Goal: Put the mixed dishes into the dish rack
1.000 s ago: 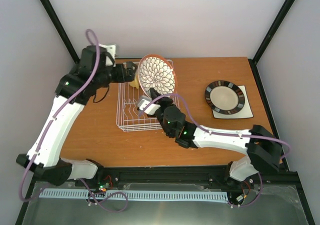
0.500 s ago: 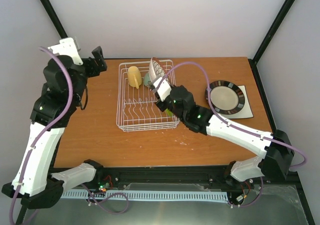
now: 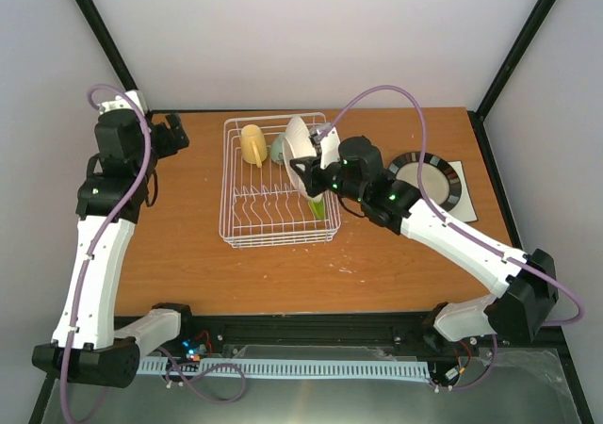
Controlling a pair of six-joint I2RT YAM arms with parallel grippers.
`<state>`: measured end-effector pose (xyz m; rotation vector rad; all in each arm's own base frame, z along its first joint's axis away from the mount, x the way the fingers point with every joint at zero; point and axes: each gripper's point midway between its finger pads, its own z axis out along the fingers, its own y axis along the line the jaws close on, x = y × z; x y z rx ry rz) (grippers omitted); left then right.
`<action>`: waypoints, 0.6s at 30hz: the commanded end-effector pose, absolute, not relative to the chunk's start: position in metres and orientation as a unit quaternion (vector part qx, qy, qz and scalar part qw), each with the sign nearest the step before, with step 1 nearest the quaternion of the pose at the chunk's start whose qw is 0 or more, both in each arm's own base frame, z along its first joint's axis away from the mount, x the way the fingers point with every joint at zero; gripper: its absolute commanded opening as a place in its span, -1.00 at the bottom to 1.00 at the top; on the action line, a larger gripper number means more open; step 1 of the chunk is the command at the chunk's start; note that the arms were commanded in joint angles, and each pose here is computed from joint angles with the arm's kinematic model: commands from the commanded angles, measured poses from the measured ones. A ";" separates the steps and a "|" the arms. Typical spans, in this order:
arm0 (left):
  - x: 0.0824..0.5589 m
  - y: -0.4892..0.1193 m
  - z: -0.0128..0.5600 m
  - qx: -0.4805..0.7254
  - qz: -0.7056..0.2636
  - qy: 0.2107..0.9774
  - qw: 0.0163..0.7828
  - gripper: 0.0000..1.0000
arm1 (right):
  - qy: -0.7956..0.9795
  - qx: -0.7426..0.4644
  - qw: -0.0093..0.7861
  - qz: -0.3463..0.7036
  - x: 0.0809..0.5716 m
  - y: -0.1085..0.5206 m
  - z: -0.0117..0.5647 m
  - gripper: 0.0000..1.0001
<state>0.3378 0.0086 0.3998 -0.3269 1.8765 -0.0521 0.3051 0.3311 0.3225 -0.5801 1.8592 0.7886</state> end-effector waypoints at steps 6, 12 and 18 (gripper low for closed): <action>0.335 0.004 0.412 -0.124 -0.047 0.787 0.602 0.99 | 0.716 -0.139 0.521 0.443 0.303 0.333 0.381 -0.95; 0.336 0.003 0.405 -0.121 -0.050 0.789 0.601 0.99 | 0.728 -0.131 0.518 0.429 0.316 0.340 0.357 -0.94; 0.339 0.000 0.401 -0.115 -0.054 0.792 0.597 0.99 | 0.738 -0.133 0.498 0.435 0.327 0.356 0.335 -0.94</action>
